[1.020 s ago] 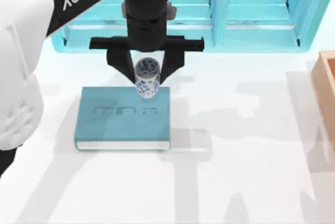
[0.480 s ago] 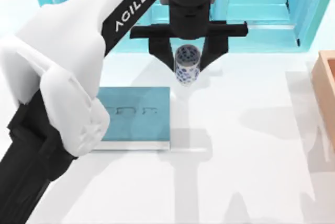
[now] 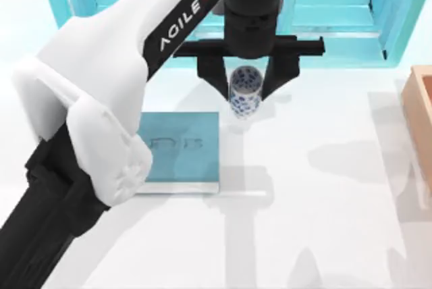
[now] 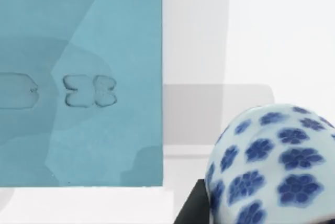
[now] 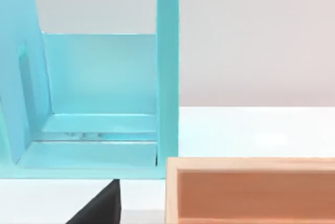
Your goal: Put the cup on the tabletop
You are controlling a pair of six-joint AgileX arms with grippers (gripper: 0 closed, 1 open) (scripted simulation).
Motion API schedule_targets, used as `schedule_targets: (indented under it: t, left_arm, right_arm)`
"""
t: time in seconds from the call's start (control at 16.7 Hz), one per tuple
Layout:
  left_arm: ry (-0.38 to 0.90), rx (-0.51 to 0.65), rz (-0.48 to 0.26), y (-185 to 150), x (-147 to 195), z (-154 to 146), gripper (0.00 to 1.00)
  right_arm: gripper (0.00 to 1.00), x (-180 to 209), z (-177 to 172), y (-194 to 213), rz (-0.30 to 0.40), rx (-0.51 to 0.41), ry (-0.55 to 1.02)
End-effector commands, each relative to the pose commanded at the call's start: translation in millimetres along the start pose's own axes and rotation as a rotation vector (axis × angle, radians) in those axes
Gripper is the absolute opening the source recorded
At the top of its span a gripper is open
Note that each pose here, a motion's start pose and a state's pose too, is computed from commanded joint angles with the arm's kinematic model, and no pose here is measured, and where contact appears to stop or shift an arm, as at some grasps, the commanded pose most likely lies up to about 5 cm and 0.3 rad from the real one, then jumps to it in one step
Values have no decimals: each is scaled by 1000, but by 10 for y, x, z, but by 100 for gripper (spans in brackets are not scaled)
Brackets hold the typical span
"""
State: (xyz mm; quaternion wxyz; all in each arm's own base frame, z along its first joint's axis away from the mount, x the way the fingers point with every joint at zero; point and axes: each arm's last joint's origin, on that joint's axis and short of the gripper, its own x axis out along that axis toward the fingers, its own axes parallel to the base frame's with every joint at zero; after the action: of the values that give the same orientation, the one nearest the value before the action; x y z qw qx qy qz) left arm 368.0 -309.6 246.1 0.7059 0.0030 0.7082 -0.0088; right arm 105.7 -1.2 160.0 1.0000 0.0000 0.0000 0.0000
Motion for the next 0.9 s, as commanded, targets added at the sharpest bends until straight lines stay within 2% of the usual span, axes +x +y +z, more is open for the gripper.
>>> schedule_targets:
  t: [0.36,0.9]
  left_arm:
    - [-15,-11,-9,-8,126,61,0]
    - [0,2,0,-17,611,-9,0]
  right_arm:
    - [100,0,0,0,0,0,0]
    - [100,0,0,0,0,0,0]
